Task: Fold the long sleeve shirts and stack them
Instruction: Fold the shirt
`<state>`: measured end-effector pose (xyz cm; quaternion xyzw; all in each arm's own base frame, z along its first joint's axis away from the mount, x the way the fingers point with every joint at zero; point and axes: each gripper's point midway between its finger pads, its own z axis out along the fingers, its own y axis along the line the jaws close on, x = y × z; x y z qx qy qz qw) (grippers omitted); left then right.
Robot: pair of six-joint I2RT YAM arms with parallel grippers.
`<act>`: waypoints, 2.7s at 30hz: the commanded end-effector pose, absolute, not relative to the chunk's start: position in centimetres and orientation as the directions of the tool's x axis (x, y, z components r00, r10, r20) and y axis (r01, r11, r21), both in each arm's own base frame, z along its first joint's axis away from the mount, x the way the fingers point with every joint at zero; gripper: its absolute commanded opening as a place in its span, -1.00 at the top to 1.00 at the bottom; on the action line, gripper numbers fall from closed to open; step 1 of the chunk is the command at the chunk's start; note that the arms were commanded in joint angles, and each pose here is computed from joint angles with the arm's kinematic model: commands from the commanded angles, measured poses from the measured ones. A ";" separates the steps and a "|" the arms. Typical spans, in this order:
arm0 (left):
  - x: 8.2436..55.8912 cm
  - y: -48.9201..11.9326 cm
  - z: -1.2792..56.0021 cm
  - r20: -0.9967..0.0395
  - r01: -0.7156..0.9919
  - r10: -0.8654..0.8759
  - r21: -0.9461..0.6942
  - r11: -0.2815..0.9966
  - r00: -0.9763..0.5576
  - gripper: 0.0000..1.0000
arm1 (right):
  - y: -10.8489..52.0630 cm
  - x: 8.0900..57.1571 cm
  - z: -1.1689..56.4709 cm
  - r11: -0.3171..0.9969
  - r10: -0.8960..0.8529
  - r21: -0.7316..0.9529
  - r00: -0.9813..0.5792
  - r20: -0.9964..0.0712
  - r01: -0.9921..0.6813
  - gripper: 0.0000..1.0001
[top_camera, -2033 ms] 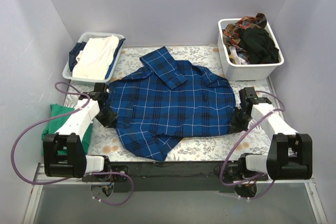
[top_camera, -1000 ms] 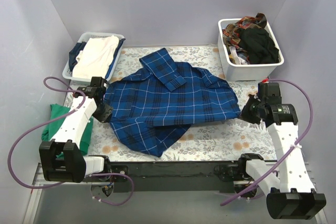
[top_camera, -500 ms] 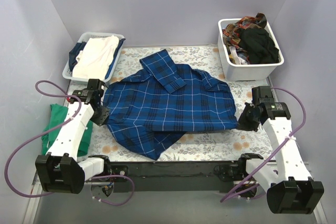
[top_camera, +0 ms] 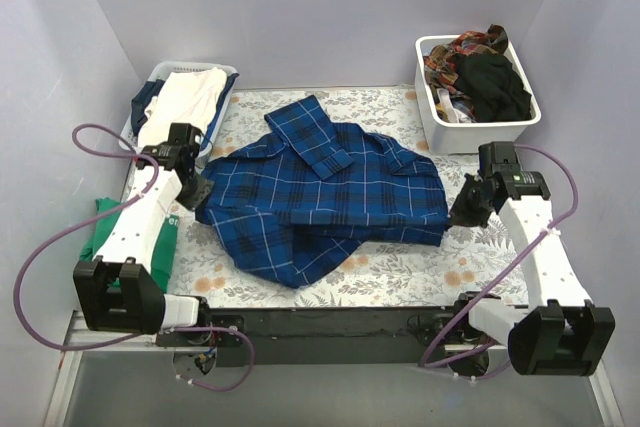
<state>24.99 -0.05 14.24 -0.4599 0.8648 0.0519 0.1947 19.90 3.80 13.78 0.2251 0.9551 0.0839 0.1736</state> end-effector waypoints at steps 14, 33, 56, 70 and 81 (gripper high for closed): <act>35.7 -0.9 14.8 -0.454 -0.707 -0.697 -0.185 0.683 -0.555 1.00 | 2.9 33.4 14.5 0.920 0.371 0.279 -0.844 -0.388 0.276 0.97; 31.6 -0.2 8.8 -0.381 -0.763 -0.719 -0.052 0.644 -0.581 0.68 | 5.1 30.7 9.6 0.916 0.305 0.336 -0.925 -0.226 0.220 0.83; 31.8 -4.0 13.7 -0.382 -0.568 -0.644 -0.304 0.765 -0.663 -0.50 | 9.3 32.3 17.8 0.978 0.073 0.203 -0.830 -0.554 -0.049 0.08; 31.1 -6.2 11.4 -0.308 -0.492 -0.592 -0.346 0.799 -0.745 -0.51 | 24.9 19.6 10.8 0.723 -0.574 0.126 -0.691 -0.439 -0.680 0.03; 33.9 -5.6 9.8 -0.358 -0.499 -0.599 -0.337 0.798 -0.717 -0.54 | 29.3 15.1 5.2 0.529 -0.750 0.228 -0.576 -0.325 -0.817 0.11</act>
